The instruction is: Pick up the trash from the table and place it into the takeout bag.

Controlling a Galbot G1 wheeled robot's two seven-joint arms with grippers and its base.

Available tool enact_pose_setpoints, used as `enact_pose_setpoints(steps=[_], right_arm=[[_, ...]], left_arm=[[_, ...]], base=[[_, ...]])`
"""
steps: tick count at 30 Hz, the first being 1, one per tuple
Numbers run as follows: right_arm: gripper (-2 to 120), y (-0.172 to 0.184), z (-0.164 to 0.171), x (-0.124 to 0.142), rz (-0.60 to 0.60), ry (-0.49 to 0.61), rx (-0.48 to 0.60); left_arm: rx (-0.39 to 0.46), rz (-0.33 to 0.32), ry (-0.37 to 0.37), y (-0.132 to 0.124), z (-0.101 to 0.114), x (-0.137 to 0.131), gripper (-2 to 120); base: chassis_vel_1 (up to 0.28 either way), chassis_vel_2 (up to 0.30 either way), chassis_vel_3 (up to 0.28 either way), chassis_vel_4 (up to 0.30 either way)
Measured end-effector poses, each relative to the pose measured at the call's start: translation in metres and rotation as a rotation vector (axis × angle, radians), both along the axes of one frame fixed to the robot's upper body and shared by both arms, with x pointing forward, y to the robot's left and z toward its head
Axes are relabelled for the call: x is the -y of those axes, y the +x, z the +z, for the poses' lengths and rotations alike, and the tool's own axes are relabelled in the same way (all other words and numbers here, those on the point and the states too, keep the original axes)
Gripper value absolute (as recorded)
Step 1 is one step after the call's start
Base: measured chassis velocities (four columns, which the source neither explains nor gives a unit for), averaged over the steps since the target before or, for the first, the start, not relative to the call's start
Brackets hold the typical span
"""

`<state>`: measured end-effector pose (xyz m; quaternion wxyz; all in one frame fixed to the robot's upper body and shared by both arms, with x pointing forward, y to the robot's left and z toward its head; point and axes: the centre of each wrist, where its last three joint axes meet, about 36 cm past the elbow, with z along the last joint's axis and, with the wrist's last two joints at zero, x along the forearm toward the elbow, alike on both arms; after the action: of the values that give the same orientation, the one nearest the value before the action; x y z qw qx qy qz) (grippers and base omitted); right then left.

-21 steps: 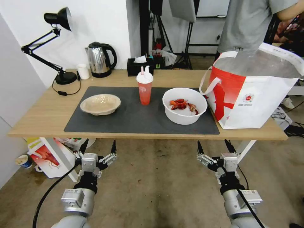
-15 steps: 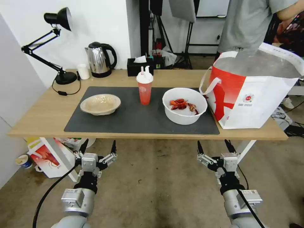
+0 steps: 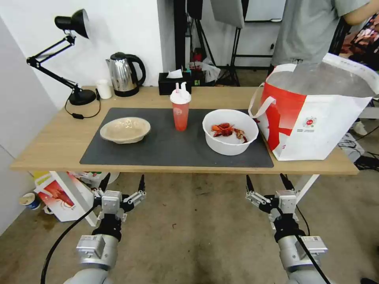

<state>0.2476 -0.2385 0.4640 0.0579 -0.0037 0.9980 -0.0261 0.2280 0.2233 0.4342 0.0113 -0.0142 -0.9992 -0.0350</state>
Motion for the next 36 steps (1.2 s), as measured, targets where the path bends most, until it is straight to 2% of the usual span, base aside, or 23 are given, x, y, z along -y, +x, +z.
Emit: enact_pose_setpoints(steps=[1, 2, 3, 6, 7, 11, 22, 25, 31, 35, 36], right_arm=[[100, 0.008, 0.017, 0.007, -0.006, 0.012, 0.075], [100, 0.008, 0.017, 0.007, -0.006, 0.012, 0.075], [100, 0.013, 0.028, 0.011, -0.008, 0.019, 0.123], [100, 0.026, 0.074, 0.026, -0.006, 0.05, 0.325], [100, 0.026, 0.074, 0.026, -0.006, 0.05, 0.325], [100, 0.036, 0.119, 0.041, 0.004, 0.085, 0.526], [100, 0.037, 0.125, 0.046, 0.013, 0.108, 0.541], [100, 0.038, 0.132, 0.056, 0.054, 0.169, 0.494], [100, 0.039, 0.137, 0.06, 0.087, 0.203, 0.463], [100, 0.047, 0.147, 0.055, 0.207, 0.236, 0.341], [100, 0.047, 0.147, 0.055, 0.207, 0.236, 0.341]], left_arm=[[0.0, 0.0, 0.0, 0.0, 0.0, 0.0, 100], [0.0, 0.0, 0.0, 0.0, 0.0, 0.0, 100], [0.0, 0.0, 0.0, 0.0, 0.0, 0.0, 100], [0.0, 0.0, 0.0, 0.0, 0.0, 0.0, 100], [0.0, 0.0, 0.0, 0.0, 0.0, 0.0, 100], [0.0, 0.0, 0.0, 0.0, 0.0, 0.0, 100], [0.0, 0.0, 0.0, 0.0, 0.0, 0.0, 100], [0.0, 0.0, 0.0, 0.0, 0.0, 0.0, 100], [0.0, 0.0, 0.0, 0.0, 0.0, 0.0, 100], [0.0, 0.0, 0.0, 0.0, 0.0, 0.0, 100], [0.0, 0.0, 0.0, 0.0, 0.0, 0.0, 100]], base=[[0.0, 0.0, 0.0, 0.0], [0.0, 0.0, 0.0, 0.0], [0.0, 0.0, 0.0, 0.0], [0.0, 0.0, 0.0, 0.0], [0.0, 0.0, 0.0, 0.0], [0.0, 0.0, 0.0, 0.0], [0.0, 0.0, 0.0, 0.0], [0.0, 0.0, 0.0, 0.0], [0.0, 0.0, 0.0, 0.0], [0.0, 0.0, 0.0, 0.0], [0.0, 0.0, 0.0, 0.0]])
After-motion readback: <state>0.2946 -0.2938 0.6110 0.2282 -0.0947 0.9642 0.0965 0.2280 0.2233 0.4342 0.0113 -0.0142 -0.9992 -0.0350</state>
